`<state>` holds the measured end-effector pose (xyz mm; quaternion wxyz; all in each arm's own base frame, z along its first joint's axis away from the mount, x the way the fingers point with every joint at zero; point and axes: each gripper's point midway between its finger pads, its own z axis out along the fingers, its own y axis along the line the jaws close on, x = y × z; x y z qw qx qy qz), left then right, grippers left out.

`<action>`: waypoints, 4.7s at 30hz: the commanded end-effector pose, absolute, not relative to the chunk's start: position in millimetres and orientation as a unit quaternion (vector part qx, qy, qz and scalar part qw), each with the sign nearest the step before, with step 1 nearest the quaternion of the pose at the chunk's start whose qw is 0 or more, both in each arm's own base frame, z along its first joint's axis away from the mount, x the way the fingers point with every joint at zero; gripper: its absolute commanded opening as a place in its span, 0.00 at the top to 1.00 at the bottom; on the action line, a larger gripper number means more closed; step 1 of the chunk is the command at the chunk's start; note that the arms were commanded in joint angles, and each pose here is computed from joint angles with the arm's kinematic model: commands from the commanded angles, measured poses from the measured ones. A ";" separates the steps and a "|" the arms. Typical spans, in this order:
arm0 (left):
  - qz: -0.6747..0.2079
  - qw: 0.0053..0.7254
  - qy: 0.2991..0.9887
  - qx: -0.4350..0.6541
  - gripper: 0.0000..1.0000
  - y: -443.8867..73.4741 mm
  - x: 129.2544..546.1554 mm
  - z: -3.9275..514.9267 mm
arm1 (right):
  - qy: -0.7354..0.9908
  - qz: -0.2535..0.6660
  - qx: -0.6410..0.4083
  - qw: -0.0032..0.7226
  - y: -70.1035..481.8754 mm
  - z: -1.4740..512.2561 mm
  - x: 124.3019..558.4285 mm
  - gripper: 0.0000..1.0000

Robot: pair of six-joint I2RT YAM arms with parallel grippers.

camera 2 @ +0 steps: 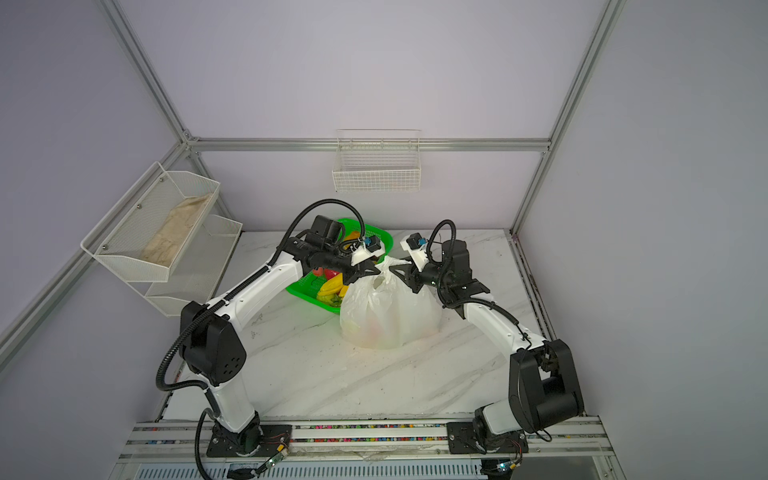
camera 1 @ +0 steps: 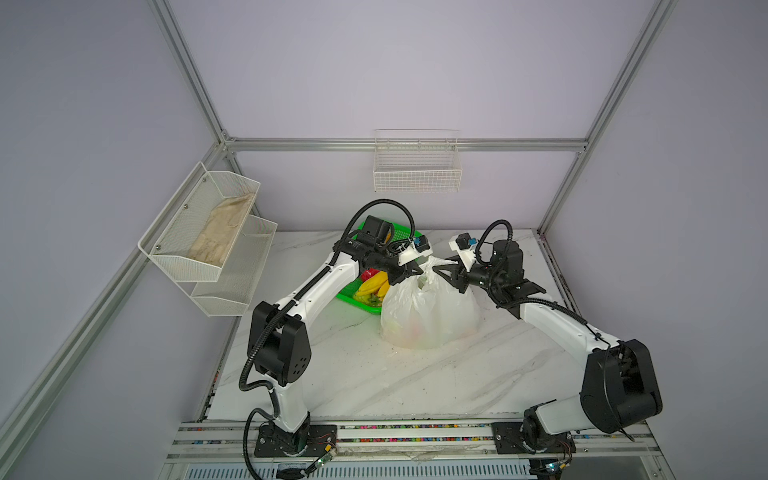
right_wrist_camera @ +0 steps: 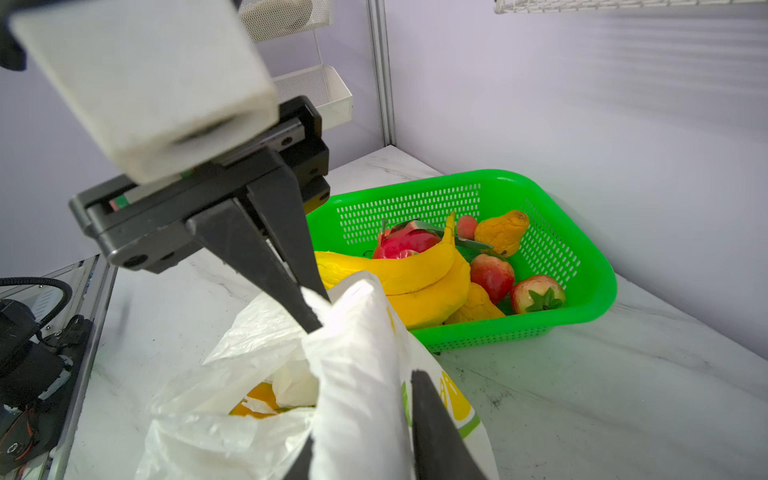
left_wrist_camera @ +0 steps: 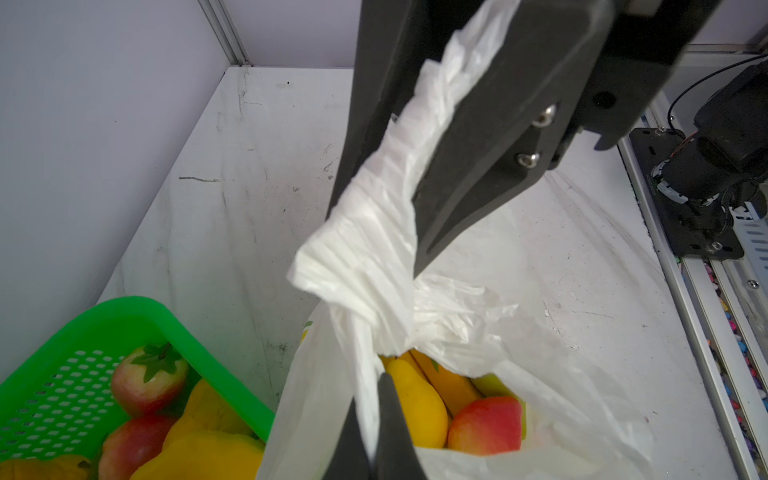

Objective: Place the fake fruits into the plastic bag and tie a complex knot

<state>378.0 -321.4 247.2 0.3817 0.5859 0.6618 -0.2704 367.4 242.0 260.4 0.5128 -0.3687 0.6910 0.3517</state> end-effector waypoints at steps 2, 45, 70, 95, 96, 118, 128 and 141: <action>-0.275 0.450 0.615 0.587 1.00 -328.9 376.4 317.0 | 0.684 0.342 -0.379 0.522 242.7 259.0 366.4 0.70; -0.369 0.415 0.688 0.467 1.00 -333.7 364.5 319.2 | 0.675 0.286 -0.173 0.657 242.3 307.0 399.4 1.00; -0.460 0.456 0.669 0.365 0.69 -360.5 317.2 286.1 | 0.599 0.456 -0.117 0.647 228.9 344.1 348.3 1.00; -0.486 0.504 0.622 0.352 0.28 -294.1 328.9 351.2 | 0.575 0.475 -0.278 0.605 234.2 315.0 337.4 1.00; -0.483 0.506 0.624 0.348 0.34 -291.1 332.5 353.6 | 0.574 0.475 -0.281 0.605 234.8 314.8 336.9 1.00; -0.431 0.489 0.609 0.452 0.67 -353.0 318.5 314.7 | 0.567 0.530 -0.302 0.552 246.0 327.7 333.9 1.00; -0.466 0.496 0.610 0.405 0.61 -363.1 325.0 307.5 | 0.567 0.554 -0.326 0.515 243.2 321.3 315.7 1.00; -0.470 0.499 0.613 0.394 0.63 -342.7 338.0 318.9 | 0.567 0.556 -0.337 0.505 244.7 314.1 314.8 1.00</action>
